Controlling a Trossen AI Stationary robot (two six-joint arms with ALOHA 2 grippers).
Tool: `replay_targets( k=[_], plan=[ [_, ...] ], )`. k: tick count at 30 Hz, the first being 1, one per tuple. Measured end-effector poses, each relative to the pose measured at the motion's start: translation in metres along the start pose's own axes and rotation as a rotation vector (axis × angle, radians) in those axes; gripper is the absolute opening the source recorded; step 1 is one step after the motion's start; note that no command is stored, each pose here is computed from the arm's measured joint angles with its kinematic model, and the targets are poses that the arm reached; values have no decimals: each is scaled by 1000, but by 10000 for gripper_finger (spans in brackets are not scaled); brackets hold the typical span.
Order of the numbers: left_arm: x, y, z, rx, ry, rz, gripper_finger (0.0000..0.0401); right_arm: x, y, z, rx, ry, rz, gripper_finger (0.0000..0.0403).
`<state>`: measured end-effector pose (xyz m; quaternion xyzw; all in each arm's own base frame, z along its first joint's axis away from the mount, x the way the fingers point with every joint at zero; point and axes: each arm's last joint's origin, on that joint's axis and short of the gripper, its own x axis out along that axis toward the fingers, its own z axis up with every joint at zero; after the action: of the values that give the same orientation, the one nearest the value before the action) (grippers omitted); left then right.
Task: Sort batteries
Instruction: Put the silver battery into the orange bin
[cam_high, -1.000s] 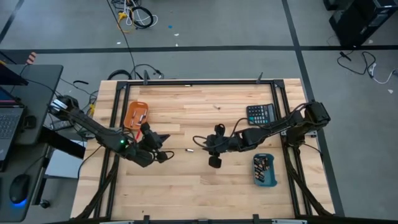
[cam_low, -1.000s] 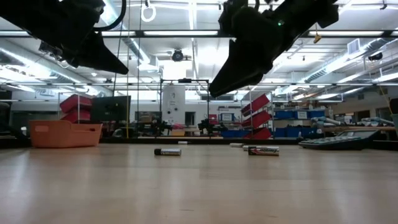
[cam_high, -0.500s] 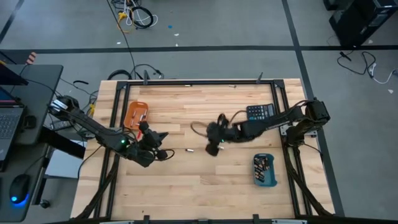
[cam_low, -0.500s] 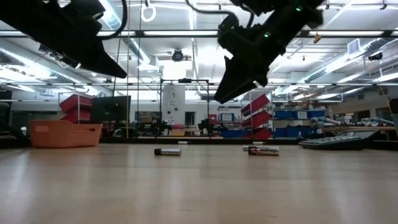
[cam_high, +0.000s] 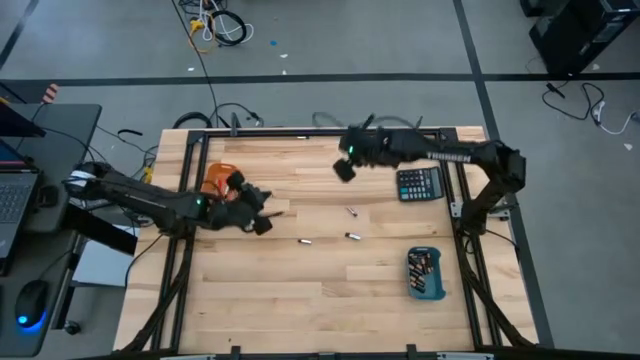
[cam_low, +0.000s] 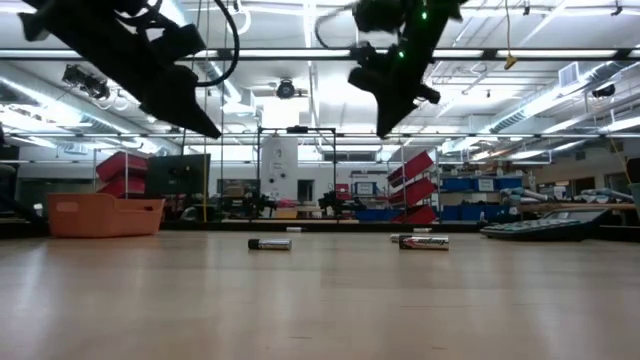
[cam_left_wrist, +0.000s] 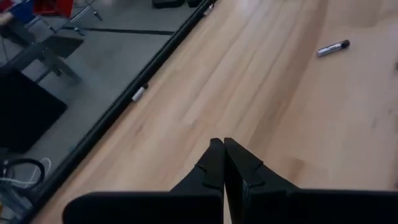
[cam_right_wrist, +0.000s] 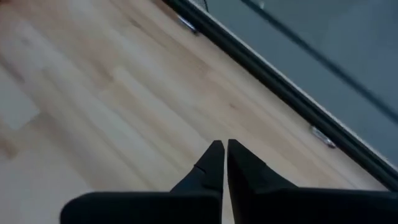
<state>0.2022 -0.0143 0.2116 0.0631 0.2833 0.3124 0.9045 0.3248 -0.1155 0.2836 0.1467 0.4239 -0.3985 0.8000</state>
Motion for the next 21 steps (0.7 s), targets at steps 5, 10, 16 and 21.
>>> replay_targets(
  k=[5,10,16,21],
  plan=[
    [1,25,14,38,-55,-42,0,24,-64,12,103,127,-42,5],
    [-1,44,21,29,-104,-47,0,34,-105,19,184,141,-94,15],
    [-2,59,24,29,-126,8,0,39,-120,17,443,172,-100,14],
    [0,69,29,31,-164,59,0,69,-118,13,548,263,-47,12]
  ],
)
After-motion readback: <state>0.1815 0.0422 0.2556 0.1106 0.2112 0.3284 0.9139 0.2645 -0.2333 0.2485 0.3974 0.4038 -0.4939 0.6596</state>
